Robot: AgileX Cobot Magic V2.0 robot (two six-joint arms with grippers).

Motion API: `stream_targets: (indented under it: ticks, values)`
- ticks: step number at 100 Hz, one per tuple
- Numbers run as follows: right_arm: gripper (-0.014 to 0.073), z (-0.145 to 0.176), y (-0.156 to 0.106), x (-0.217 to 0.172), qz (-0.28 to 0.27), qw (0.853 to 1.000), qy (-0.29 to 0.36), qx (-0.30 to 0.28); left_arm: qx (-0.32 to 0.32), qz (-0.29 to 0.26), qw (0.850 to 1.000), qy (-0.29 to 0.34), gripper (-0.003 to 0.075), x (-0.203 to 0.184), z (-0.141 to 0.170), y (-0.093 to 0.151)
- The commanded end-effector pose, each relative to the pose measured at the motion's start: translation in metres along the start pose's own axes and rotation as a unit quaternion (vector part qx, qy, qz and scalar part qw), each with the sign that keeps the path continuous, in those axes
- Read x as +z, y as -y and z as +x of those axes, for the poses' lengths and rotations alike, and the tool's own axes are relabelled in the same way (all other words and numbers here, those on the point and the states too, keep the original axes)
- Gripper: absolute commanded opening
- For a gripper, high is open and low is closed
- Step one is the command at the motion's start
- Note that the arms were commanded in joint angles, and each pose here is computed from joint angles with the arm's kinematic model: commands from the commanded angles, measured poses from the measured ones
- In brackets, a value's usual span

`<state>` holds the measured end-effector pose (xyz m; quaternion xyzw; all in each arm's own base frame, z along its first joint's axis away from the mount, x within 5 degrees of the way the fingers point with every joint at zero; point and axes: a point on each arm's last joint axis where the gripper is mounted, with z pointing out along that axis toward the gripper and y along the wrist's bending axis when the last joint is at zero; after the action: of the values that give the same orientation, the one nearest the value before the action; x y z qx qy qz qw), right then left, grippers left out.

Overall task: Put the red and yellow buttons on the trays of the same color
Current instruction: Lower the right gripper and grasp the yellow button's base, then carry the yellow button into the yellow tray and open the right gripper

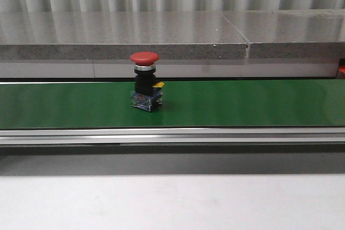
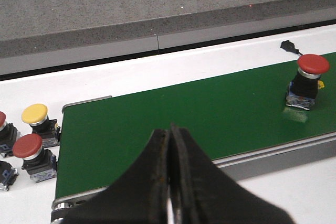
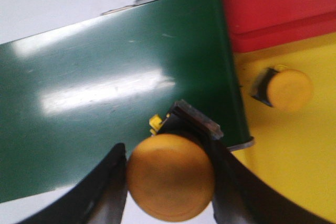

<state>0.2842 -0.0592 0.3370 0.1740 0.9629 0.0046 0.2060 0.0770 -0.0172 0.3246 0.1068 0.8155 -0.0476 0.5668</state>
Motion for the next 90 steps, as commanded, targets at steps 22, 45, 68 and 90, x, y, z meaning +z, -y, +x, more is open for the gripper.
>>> stream_targets:
  ticks: [22,45,68,90]
  values:
    - [0.0244,-0.011,0.072,-0.025,0.043,0.988,0.079,0.122,-0.005,0.001,0.999,0.046,-0.0020,-0.003,-0.014,0.000]
    - [0.0244,-0.016,0.121,-0.018,0.061,0.967,0.109,0.223,-0.005,0.001,0.999,0.046,-0.0020,-0.003,-0.014,0.000]
    - [0.0244,-0.030,0.136,0.025,0.045,0.962,0.093,0.252,-0.005,0.001,0.999,0.046,-0.0020,-0.003,-0.014,0.000]
    - [0.0244,-0.036,0.145,0.070,0.034,0.960,0.061,0.270,-0.005,0.001,0.999,0.046,-0.0020,-0.003,-0.014,0.000]
